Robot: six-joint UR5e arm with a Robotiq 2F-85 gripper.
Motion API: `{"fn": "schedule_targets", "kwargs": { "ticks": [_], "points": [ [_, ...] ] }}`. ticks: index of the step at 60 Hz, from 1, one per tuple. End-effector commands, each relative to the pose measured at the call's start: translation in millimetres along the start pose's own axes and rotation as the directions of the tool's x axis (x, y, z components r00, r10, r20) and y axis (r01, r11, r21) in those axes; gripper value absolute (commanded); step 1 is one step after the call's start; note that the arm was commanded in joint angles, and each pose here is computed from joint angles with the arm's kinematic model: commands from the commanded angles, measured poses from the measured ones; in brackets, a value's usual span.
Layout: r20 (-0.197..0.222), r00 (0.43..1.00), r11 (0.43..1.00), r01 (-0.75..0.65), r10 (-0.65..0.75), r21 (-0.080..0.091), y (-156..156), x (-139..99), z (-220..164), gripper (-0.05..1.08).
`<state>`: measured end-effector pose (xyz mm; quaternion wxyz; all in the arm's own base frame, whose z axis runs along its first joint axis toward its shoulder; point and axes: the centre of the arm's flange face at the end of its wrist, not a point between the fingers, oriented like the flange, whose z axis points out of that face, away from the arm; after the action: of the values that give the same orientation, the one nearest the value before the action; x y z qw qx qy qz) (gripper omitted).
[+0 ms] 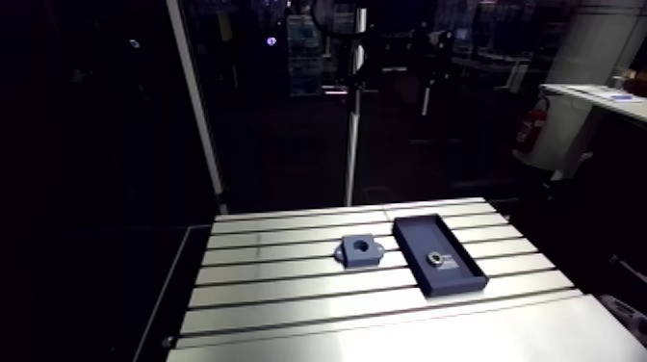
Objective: Pick up the bearing and press it into the housing until flush.
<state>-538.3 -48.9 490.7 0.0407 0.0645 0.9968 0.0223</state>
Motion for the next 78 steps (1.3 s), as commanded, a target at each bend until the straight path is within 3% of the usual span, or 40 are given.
{"fn": "schedule_targets", "kwargs": {
  "ticks": [1, 36, 51, 59, 65, 72, 78],
  "points": [
    [0.087, 0.993, 0.997, 0.082, -0.083, 0.007, -7, 3, 37, 0.0],
    [0.101, 0.992, 0.997, 0.077, -0.077, 0.004, -5, 9, 46, 0.0],
    [0.066, 0.994, 0.996, 0.092, -0.092, -0.003, 2, 14, 47, 0.0],
    [0.046, 0.993, 0.993, 0.113, -0.113, -0.012, 25, 19, 54, 0.0],
    [0.032, 0.995, 0.995, 0.095, -0.095, -0.009, 45, 23, 60, 0.0],
    [0.047, 0.994, 0.995, 0.098, -0.098, -0.001, 60, 24, 74, 0.01],
    [0.018, 0.993, 0.994, 0.113, -0.113, -0.001, 77, 29, 82, 0.01]
  ]
}}
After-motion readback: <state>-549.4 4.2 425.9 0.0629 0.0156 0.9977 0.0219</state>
